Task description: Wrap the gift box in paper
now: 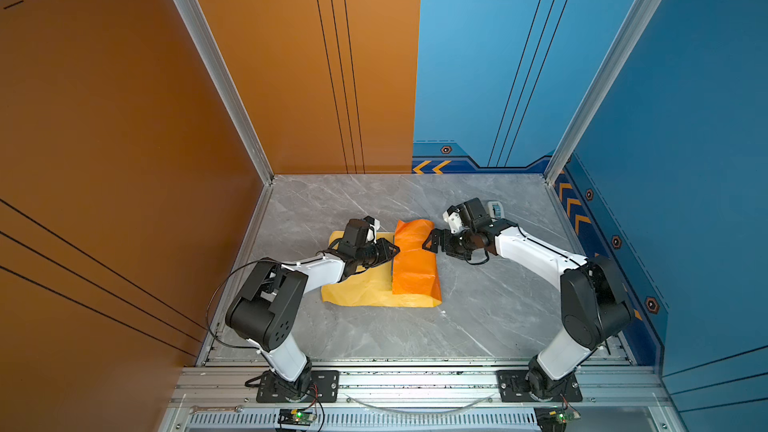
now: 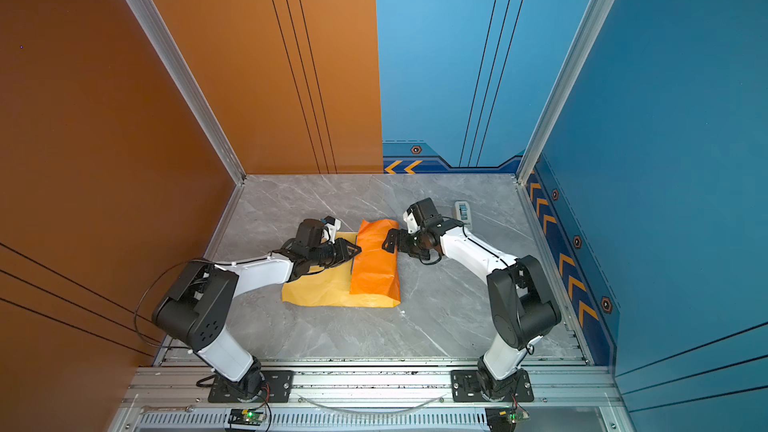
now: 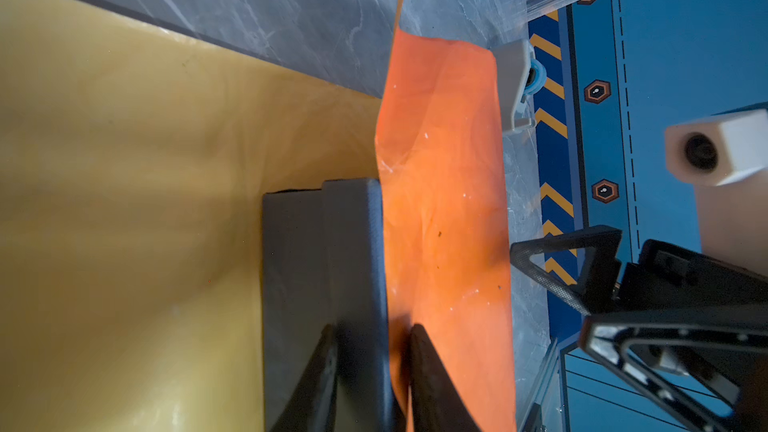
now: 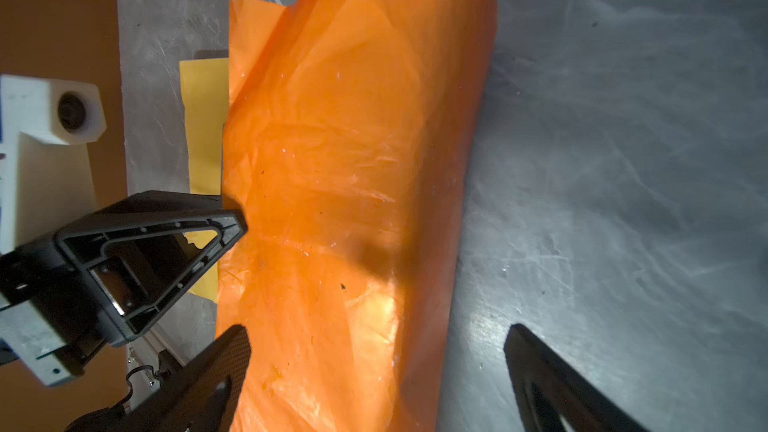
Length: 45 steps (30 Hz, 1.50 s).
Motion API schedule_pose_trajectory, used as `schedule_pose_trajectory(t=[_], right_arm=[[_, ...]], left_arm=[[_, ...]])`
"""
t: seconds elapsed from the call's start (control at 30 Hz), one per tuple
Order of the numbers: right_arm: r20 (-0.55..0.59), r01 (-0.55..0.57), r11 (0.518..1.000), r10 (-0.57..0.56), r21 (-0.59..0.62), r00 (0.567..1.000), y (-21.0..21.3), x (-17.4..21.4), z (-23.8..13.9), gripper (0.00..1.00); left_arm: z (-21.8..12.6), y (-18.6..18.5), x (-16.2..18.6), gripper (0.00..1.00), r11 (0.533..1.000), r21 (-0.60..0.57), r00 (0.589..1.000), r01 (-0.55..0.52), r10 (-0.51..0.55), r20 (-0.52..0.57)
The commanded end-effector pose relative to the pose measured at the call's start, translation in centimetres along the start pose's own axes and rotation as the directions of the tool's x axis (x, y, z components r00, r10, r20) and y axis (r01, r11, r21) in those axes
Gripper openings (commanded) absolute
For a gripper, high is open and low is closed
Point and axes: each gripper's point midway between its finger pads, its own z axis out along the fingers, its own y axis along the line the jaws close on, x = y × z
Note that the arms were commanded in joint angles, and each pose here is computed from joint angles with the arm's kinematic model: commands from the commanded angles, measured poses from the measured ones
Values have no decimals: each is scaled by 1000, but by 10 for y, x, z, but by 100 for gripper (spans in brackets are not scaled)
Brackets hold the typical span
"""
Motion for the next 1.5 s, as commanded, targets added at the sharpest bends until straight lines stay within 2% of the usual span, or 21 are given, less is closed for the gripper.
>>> schedule_pose_trajectory(t=[0.0,0.1,0.2,0.3,0.37,0.47,0.57,0.67,0.8,0.93,1.13,1.33,1.47], right_arm=[[-58,-32,998,34,50,998,-5,13,18,98],[-89,-10,995,19,98,996,-12,19,31,97],[-128,25,981,0,191,992,-28,29,36,96],[-141,42,970,-8,241,990,-39,35,36,95],[-141,47,967,-12,250,990,-42,37,36,95],[-138,61,968,-28,245,990,-39,35,37,95],[-138,77,971,-47,225,989,-34,34,39,95],[-136,89,974,-61,207,989,-29,32,39,95],[-131,92,978,-69,185,989,-24,31,40,95],[-131,99,981,-77,169,988,-20,30,40,95],[-129,99,984,-80,149,988,-17,31,42,95],[-136,96,985,-76,146,988,-18,31,45,95],[-138,95,984,-74,150,988,-20,33,46,95]], left_arm=[[3,9,9,28,999,-38,1000,4,-4,-14],[-2,9,5,32,999,-42,1000,16,-15,3],[-17,12,-3,44,996,-76,999,40,-38,24],[-48,32,-11,55,971,-222,996,86,-75,57],[-78,59,-9,61,920,-358,986,162,-140,86],[-132,99,-2,68,806,-504,951,310,-253,179],[-174,126,8,70,723,-545,905,424,-323,277],[-198,146,24,71,660,-566,870,494,-373,324],[-196,163,46,71,630,-563,842,535,-450,296],[-182,171,55,71,636,-538,827,554,-498,262],[-155,168,54,65,688,-448,815,571,-541,206],[-142,153,37,64,755,-388,847,528,-502,176],[-142,143,26,57,793,-356,869,494,-461,178]])
